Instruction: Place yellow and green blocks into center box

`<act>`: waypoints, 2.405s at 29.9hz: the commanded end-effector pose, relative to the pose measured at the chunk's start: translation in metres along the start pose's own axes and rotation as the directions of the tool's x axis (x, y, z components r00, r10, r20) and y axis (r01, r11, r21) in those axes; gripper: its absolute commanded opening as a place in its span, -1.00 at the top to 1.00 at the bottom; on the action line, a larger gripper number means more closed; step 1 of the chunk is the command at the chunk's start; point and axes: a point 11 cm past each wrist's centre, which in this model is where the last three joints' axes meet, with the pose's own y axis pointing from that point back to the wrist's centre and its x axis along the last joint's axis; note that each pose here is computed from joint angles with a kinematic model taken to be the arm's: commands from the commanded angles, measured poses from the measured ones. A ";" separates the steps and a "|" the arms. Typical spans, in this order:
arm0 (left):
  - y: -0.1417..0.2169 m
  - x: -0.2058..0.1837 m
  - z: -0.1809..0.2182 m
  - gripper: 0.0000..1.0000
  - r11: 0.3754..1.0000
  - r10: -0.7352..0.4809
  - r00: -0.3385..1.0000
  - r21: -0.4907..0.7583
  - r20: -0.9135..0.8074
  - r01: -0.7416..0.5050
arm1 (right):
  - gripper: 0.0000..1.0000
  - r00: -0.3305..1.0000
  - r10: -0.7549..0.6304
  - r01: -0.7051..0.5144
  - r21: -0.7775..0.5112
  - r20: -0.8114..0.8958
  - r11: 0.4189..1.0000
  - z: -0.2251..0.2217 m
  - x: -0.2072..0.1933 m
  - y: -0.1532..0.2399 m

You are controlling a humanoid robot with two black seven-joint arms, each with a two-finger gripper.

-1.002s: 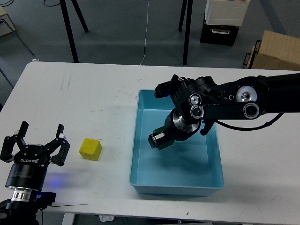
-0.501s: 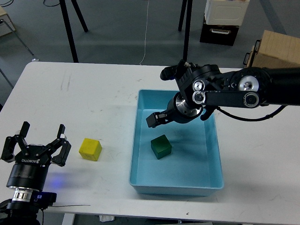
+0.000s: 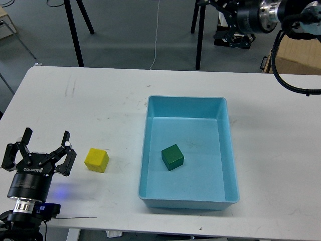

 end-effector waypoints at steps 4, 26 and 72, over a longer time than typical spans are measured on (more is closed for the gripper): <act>-0.002 -0.001 0.000 -1.00 1.000 -0.006 1.000 0.004 0.002 0.006 | -0.99 0.866 -0.126 -0.110 0.430 0.484 0.896 0.008 0.065 0.072; -0.003 -0.002 0.001 -1.00 1.000 -0.009 1.000 -0.001 0.005 0.009 | -1.00 0.339 -0.237 -0.575 0.400 0.910 0.714 0.304 -0.033 0.264; -0.225 -0.232 -0.067 -1.00 0.577 -0.784 0.185 0.806 0.592 -0.134 | -1.00 0.268 -0.214 -0.603 0.337 0.939 0.723 0.325 -0.080 0.287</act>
